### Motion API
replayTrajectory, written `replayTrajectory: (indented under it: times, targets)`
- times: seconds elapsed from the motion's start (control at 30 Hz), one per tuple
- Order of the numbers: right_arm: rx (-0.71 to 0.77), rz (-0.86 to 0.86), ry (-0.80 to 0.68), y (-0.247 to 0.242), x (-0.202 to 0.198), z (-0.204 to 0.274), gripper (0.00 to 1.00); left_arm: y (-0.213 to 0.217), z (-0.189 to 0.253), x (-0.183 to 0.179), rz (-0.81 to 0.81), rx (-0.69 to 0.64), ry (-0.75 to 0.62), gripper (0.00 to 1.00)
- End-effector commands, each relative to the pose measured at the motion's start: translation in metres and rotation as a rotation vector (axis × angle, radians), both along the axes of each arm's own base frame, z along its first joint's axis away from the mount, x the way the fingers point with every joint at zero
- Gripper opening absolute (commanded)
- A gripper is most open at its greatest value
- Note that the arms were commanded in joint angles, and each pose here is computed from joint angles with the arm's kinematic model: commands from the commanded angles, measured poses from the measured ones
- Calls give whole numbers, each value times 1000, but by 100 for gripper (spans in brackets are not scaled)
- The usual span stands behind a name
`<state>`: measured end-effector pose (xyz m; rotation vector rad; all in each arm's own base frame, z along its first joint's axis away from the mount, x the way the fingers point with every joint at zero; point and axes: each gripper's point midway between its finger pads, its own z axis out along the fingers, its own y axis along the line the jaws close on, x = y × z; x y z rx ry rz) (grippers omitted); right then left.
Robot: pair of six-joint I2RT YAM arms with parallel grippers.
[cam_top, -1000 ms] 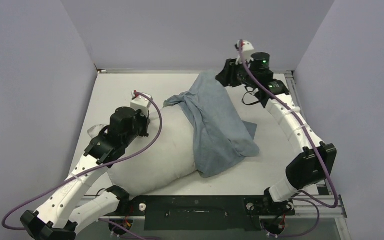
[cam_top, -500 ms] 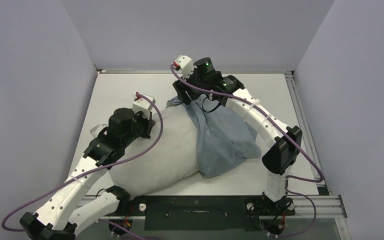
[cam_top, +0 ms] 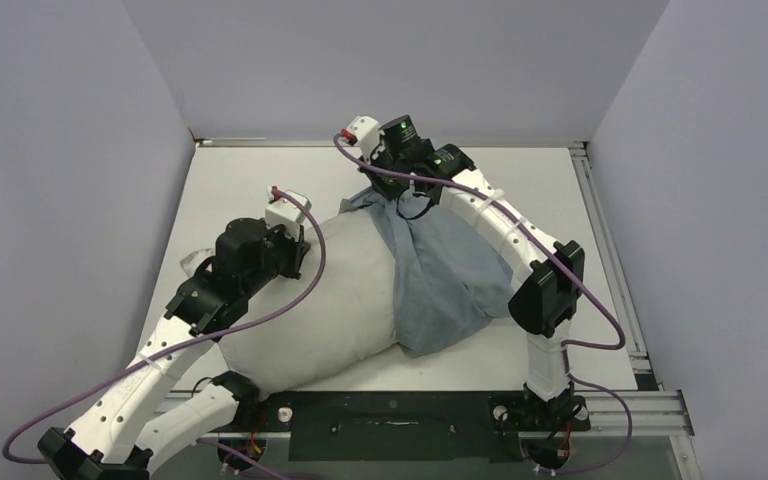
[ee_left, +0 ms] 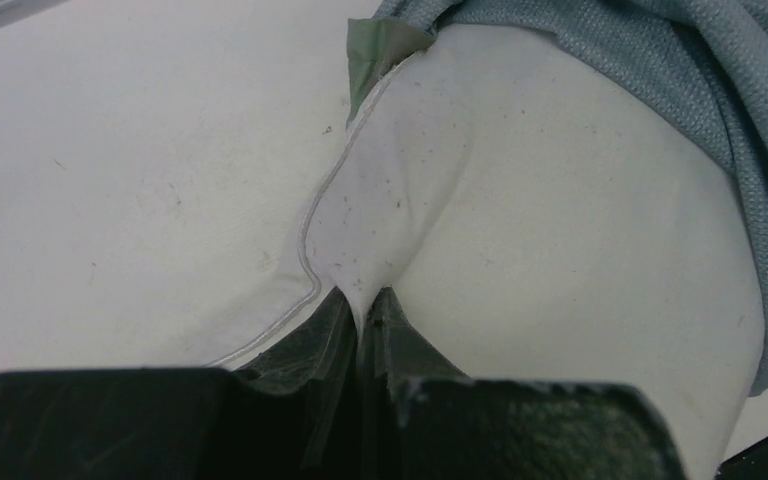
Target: Remove the pillowcase from the pillow
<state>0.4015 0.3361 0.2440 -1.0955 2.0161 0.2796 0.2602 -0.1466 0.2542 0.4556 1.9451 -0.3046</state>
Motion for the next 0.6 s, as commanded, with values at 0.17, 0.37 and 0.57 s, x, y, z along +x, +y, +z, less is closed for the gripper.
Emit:
replayTrajectory:
  times: [0.17,0.37,0.57]
  targets:
    - [507,-416,-48,-155,65,81,5,5,39,8,40,-52,-144,0]
    - [864,-563,48,-244,72,72,5,13,39,11,85,-43,-149,0]
    - [1054,-625,39,-288,67,70,5,35,26,25,230,23,-107,0]
